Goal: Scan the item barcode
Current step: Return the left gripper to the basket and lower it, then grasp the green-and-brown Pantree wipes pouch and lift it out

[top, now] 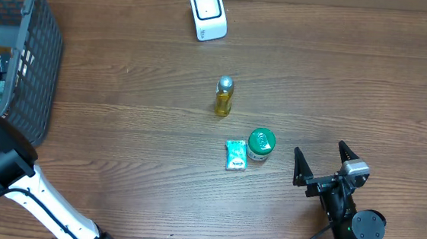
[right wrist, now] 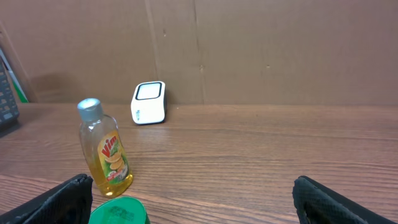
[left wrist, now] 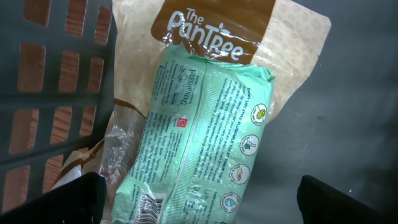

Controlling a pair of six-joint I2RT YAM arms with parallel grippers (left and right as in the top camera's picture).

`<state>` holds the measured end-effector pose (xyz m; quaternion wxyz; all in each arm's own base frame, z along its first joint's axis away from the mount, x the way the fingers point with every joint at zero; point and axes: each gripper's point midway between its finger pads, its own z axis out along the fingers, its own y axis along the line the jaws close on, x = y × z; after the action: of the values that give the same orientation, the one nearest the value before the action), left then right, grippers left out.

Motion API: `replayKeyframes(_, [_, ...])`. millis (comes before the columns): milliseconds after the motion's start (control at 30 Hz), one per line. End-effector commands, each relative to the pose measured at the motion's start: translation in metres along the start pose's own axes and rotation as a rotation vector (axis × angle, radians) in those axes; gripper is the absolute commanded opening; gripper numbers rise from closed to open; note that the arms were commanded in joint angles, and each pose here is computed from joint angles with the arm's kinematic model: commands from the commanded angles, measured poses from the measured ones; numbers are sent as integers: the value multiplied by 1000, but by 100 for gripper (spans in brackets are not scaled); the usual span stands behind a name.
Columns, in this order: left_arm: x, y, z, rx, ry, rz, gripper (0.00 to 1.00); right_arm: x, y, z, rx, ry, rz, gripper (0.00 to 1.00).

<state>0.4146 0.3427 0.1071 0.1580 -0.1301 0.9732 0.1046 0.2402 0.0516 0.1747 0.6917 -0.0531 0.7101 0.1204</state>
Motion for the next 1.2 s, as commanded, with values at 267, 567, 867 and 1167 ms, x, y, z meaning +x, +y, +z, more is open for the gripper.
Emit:
replayKeyframes(267, [6, -2, 27, 19, 32, 203, 100, 3, -2, 1, 7, 2, -1, 100])
replayKeyframes(567, [16, -1, 50, 35, 64, 237, 100, 3, -2, 1, 7, 2, -1, 100])
replayKeyframes(867, [40, -1, 89, 53, 149, 227, 99, 3, -2, 1, 7, 2, -1, 100])
replayKeyframes(1167, [42, 2, 91, 51, 151, 222, 44, 3, -2, 1, 7, 2, -1, 100])
